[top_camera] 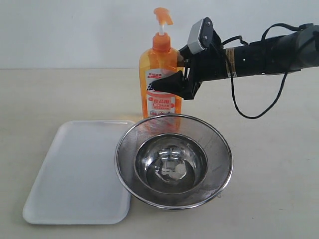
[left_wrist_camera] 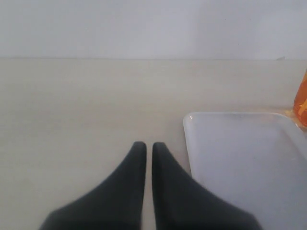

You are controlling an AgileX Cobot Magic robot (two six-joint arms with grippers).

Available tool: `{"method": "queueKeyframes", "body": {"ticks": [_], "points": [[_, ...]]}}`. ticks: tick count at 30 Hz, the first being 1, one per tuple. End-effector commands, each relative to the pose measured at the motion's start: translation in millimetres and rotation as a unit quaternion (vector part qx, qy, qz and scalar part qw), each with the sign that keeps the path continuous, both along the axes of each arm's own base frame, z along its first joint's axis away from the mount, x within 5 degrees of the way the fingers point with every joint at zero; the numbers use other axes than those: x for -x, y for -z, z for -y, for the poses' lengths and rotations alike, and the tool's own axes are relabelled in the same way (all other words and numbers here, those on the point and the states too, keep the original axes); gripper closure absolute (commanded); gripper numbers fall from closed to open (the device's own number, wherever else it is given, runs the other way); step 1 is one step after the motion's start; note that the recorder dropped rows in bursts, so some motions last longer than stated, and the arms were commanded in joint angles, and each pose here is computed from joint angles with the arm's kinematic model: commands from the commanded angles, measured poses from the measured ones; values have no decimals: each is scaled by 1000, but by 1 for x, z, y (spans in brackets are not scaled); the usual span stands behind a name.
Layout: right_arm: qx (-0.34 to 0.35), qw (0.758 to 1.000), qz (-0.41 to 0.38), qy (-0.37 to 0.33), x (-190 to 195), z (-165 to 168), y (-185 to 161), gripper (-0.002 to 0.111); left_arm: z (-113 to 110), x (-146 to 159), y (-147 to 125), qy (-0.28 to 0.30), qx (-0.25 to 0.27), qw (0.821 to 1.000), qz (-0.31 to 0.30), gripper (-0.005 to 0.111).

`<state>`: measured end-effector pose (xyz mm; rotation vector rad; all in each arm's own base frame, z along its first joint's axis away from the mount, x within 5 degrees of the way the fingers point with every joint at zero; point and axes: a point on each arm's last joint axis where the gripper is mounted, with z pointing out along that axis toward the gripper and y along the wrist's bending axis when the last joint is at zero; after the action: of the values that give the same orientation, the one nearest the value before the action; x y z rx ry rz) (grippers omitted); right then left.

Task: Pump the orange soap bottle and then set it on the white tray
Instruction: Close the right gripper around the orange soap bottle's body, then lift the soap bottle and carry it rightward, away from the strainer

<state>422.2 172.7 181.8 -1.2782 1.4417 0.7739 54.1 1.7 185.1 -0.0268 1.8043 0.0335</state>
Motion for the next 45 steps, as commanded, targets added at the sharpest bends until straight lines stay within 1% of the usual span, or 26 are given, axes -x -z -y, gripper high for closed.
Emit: {"method": "queueKeyframes", "body": {"ticks": [1, 5, 22, 26, 30, 34, 37, 39, 41, 42, 43, 44, 45], "points": [[13, 999, -10, 41, -7, 3, 1, 108, 0, 0, 1, -1, 0, 1000, 1, 102], [14, 998, -22, 64, -10, 4, 2, 104, 0, 0, 1, -1, 0, 1000, 1, 102], [9, 998, -25, 61, -9, 4, 0, 104, 0, 0, 1, -1, 0, 1000, 1, 102], [19, 997, -19, 72, -11, 5, 2, 104, 0, 0, 1, -1, 0, 1000, 1, 102], [54, 990, -16, 127, -19, 12, 7, 104, 0, 0, 1, -1, 0, 1000, 1, 102], [101, 971, -13, 214, -31, 24, 13, 104, 0, 0, 1, -1, 0, 1000, 1, 102], [128, 958, -10, 256, -36, 33, 15, 104, 0, 0, 1, -1, 0, 1000, 1, 102], [121, 957, -19, 264, -37, 36, 13, 104, 0, 0, 1, -1, 0, 1000, 1, 102], [92, 960, -37, 260, -36, 41, 7, 107, 0, 0, 1, -1, 0, 1000, 1, 102], [64, 965, -49, 250, -35, 49, -4, 108, 0, 0, 1, -1, 0, 1000, 1, 102], [51, 967, -52, 245, -34, 55, -12, 108, 0, 0, 0, -2, 0, 1000, 2, 102], [34, 968, -61, 241, -31, 66, -27, 108, 0, 0, 0, -2, 0, 1000, 2, 102], [32, 967, -68, 242, -29, 72, -34, 108, 0, 0, 0, -2, 0, 1000, 2, 102]]}}
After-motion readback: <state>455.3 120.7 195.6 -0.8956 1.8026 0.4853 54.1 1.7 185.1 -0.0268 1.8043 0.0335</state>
